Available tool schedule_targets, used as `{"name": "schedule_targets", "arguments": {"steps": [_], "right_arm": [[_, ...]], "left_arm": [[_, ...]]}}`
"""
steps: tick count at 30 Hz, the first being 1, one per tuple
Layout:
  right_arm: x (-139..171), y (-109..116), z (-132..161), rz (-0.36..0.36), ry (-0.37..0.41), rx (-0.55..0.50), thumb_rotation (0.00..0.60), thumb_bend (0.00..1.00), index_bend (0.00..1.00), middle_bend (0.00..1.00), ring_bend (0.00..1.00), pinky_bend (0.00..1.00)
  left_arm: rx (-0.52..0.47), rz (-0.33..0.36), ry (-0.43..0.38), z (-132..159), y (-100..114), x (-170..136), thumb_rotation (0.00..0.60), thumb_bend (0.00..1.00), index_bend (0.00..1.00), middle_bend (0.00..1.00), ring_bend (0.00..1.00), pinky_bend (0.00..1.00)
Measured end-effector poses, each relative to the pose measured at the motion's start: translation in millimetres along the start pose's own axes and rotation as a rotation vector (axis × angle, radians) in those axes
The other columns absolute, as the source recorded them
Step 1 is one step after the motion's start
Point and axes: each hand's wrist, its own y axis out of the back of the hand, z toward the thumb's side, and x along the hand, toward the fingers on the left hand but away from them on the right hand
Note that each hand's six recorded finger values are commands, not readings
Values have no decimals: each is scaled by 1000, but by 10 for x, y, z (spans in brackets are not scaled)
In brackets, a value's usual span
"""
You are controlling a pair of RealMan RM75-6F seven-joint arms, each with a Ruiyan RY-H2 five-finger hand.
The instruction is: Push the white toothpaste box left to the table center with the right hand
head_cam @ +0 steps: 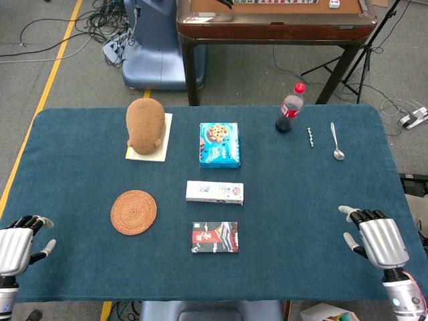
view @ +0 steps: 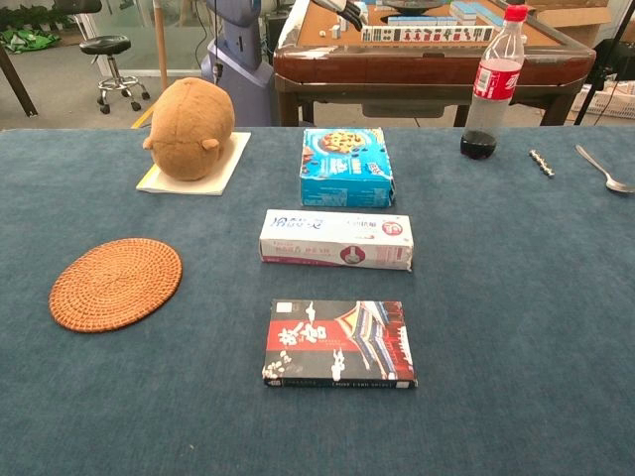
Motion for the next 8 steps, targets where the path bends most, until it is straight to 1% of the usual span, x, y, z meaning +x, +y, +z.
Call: {"name": "schedule_targets", "arguments": {"steps": [4, 8], "right_arm": [[13, 45, -79, -23, -7, -4, 600, 258, 317, 458, 440, 466], [-4, 26, -137, -9, -25, -10, 600, 258, 318, 458, 440, 466]], "left_arm": [[1, -1, -6, 19, 1, 16, 600, 249, 469, 452, 353, 452], [1, -6, -8, 28, -12, 24, 600, 249, 470, 452, 354, 453]]}}
